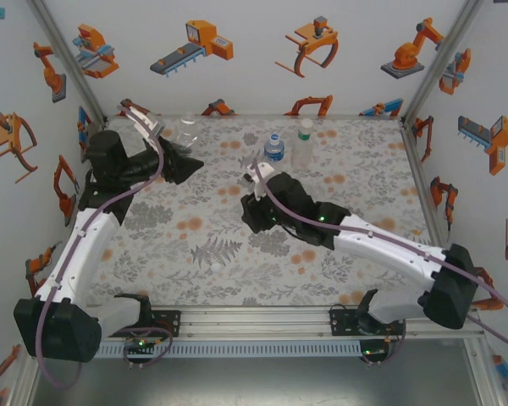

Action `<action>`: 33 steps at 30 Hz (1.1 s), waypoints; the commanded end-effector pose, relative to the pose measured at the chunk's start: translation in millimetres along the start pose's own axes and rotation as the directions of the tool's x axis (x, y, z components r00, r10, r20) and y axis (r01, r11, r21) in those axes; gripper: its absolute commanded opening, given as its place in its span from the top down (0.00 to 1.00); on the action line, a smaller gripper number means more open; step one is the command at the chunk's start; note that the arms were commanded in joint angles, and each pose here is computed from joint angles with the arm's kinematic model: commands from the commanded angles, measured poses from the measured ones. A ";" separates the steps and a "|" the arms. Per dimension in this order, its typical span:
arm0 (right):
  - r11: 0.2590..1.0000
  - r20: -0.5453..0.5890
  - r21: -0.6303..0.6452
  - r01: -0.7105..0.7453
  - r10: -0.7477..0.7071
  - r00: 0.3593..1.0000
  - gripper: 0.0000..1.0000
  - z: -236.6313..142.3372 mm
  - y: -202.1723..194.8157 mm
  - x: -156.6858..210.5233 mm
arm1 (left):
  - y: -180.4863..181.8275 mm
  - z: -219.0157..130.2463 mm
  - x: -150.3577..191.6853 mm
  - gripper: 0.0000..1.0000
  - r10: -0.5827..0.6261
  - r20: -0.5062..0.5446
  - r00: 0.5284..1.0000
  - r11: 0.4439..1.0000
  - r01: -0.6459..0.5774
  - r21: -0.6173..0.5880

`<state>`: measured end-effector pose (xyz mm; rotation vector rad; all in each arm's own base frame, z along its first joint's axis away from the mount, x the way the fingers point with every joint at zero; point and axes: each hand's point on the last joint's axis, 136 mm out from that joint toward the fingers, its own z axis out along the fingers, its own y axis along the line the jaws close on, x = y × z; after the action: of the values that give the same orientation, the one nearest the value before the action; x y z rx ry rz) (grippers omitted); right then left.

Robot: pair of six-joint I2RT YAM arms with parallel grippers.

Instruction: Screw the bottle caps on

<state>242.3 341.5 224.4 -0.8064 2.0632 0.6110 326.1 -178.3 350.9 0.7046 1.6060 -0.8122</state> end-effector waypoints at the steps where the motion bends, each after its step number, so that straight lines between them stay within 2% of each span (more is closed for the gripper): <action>1: 0.999 -0.081 0.011 -0.043 0.044 0.996 0.53 14.3 14.5 20.7 | 13.5 -12.6 -0.2 1.00 0.081 0.006 0.997 0.990 -0.080 -0.117; 7: 0.998 -0.193 0.030 -0.056 0.061 0.979 0.54 45.9 41.5 51.5 | 38.9 -26.1 8.5 1.00 0.072 -0.019 0.997 0.960 -0.074 -0.271; 11: 0.996 -0.252 0.074 -0.040 0.057 0.966 0.55 63.2 56.3 67.7 | 48.5 -32.7 11.3 1.00 0.071 -0.022 0.997 0.941 -0.075 -0.329; 19: 0.999 -0.368 0.036 -0.028 0.039 0.929 0.53 89.4 90.3 95.5 | 75.8 -49.3 12.8 0.98 0.022 0.010 1.000 0.906 -0.015 -0.424; 26: 0.998 -0.444 0.063 0.013 0.016 0.896 0.52 108.0 94.6 108.5 | 81.5 -54.9 10.4 0.98 0.007 0.022 1.000 0.896 0.004 -0.444; 33: 0.999 -0.509 0.034 0.031 -0.010 0.861 0.51 124.2 104.1 121.3 | 84.6 -58.6 8.5 0.96 -0.007 0.034 0.999 0.892 0.021 -0.451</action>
<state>181.5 452.1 70.2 -1.0125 2.5032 0.3779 362.3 -83.7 325.6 0.3574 1.7284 -0.4204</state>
